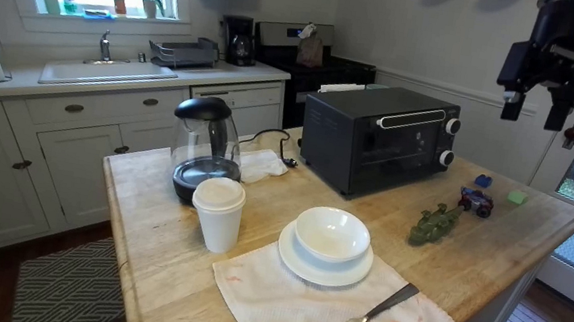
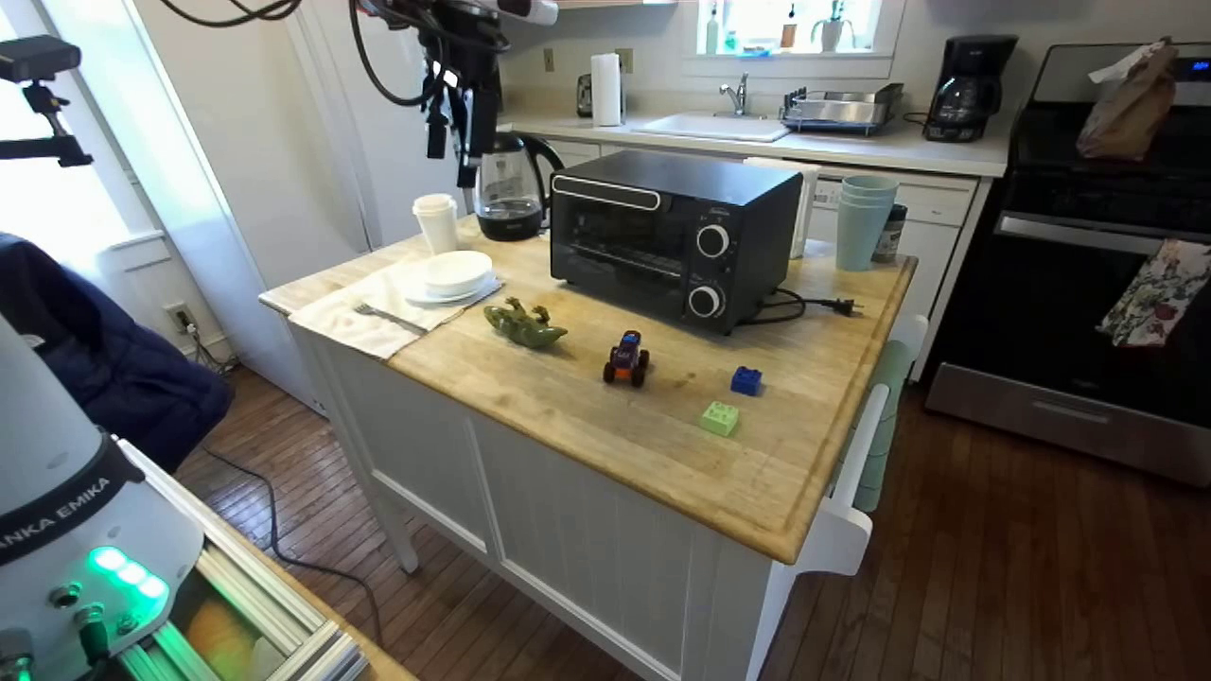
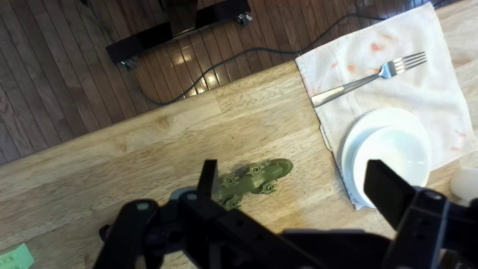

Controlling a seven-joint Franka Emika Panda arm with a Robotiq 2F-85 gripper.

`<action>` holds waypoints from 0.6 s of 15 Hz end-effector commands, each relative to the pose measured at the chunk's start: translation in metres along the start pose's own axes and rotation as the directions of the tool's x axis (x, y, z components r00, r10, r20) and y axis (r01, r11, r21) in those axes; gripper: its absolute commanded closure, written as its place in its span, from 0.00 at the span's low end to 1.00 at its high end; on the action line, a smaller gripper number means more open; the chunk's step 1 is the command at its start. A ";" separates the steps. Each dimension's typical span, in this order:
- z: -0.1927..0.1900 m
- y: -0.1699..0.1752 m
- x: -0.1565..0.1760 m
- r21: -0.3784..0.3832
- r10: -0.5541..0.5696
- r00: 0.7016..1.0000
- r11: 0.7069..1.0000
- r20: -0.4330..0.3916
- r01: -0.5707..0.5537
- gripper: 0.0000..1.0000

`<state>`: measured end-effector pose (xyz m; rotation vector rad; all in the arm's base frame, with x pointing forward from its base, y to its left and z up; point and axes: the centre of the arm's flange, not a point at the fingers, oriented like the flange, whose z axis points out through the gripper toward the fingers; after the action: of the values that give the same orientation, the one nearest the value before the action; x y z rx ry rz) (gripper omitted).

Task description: Put the green toy upright

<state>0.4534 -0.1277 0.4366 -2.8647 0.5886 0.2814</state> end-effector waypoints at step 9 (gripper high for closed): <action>0.108 0.031 0.017 0.077 0.135 0.972 0.990 -0.195 -0.122 0.00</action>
<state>0.4429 -0.1376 0.3450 -2.8604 0.7694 0.0826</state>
